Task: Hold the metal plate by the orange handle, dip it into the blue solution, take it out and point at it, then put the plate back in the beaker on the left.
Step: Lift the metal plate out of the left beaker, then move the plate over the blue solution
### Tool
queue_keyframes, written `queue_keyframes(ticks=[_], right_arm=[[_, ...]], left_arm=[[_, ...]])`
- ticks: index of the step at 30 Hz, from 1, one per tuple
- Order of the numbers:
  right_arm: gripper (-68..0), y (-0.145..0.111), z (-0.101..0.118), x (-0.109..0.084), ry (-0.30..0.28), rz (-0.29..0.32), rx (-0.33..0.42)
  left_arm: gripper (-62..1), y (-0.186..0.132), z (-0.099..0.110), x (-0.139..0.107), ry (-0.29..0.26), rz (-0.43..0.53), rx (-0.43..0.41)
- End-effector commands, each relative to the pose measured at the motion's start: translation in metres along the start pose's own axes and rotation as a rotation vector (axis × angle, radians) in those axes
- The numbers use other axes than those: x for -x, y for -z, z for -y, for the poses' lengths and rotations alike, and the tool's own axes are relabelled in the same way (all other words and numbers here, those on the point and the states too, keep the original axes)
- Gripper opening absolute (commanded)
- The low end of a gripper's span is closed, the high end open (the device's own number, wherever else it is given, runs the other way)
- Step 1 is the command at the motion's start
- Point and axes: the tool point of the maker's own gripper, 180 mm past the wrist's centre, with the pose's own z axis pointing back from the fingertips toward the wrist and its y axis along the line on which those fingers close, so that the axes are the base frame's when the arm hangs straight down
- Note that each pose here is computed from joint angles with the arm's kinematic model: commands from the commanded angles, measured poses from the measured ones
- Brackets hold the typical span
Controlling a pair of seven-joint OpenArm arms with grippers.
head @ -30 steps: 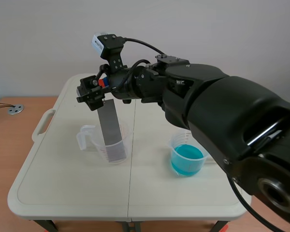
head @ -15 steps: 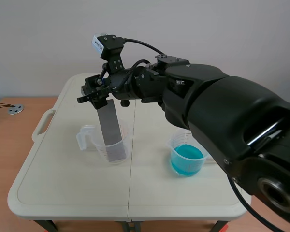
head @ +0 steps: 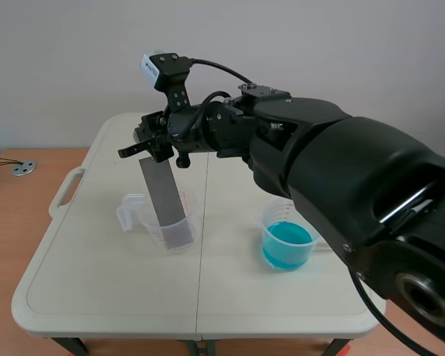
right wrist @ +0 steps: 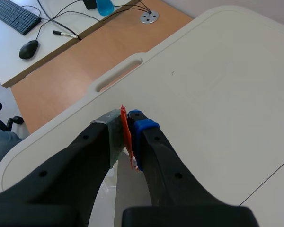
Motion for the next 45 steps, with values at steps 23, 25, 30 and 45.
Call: queue_keyframes(ticks=[23,25,30,45], right_arm=[[-66.4,-0.009,-0.025,-0.032,-0.033,0.141,-0.089],[-66.4,-0.012,-0.027,-0.036,-0.044,0.158,-0.092],[-66.4,-0.022,-0.034,-0.043,-0.073,0.196,-0.102],[-66.4,-0.054,-0.047,-0.058,-0.181,0.275,-0.072]], left_arm=[[-59.0,-0.002,0.004,-0.003,-0.002,0.013,0.01],[-59.0,-0.002,0.004,-0.003,-0.002,0.013,0.01],[-59.0,-0.002,0.004,-0.003,-0.002,0.013,0.01],[-59.0,-0.002,0.004,-0.003,-0.002,0.013,0.01]])
